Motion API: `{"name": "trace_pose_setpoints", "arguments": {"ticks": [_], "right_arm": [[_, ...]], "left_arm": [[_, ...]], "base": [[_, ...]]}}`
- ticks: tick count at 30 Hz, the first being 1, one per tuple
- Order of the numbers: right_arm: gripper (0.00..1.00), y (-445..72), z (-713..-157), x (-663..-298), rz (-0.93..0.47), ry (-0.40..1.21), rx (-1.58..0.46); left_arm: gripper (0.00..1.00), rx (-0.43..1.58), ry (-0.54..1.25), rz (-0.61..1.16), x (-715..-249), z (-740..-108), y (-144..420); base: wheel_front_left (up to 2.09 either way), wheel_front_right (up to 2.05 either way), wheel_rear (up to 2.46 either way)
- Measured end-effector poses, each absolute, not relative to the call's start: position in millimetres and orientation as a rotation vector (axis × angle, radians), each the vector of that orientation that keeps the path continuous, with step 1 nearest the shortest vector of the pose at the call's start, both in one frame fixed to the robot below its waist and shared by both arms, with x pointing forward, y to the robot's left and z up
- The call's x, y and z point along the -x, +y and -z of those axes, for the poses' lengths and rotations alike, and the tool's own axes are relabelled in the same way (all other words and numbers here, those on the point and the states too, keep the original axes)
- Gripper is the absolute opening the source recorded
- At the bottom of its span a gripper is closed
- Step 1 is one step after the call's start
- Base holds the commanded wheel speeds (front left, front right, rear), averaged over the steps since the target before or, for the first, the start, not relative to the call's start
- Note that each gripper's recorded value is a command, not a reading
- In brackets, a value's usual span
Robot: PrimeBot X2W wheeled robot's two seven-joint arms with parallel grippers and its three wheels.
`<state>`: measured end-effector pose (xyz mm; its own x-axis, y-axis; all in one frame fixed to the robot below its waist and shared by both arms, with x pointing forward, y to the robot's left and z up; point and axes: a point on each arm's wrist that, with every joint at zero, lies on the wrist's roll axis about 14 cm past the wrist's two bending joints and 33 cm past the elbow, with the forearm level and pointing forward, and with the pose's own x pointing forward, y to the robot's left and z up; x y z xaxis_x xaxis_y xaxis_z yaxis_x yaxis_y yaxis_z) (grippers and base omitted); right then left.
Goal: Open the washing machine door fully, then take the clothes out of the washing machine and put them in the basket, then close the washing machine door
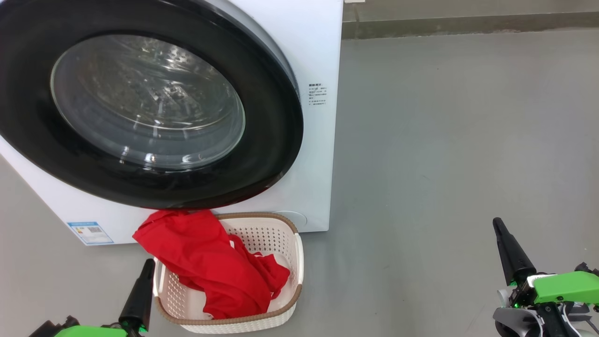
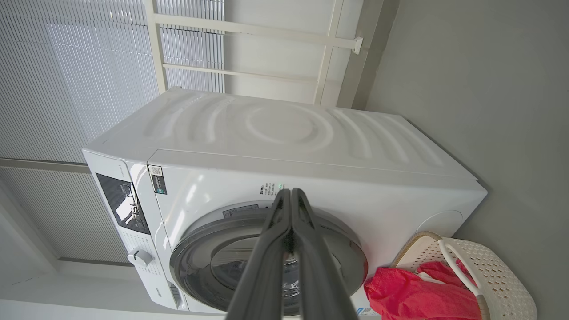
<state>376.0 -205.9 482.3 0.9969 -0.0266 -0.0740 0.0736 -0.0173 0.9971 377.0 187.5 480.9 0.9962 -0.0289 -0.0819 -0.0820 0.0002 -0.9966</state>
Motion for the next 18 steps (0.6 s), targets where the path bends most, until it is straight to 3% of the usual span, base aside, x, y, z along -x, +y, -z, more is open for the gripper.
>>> {"name": "trace_pose_setpoints", "arguments": {"ticks": [18], "right_arm": [[0.00, -206.2, -482.2, -376.0, 0.081, 0.035, -1.587]], "left_arm": [[0.00, 1.571, 0.086, -0.043, -377.0, -480.8, 187.8]], "base": [[0.00, 0.00, 0.00]]}}
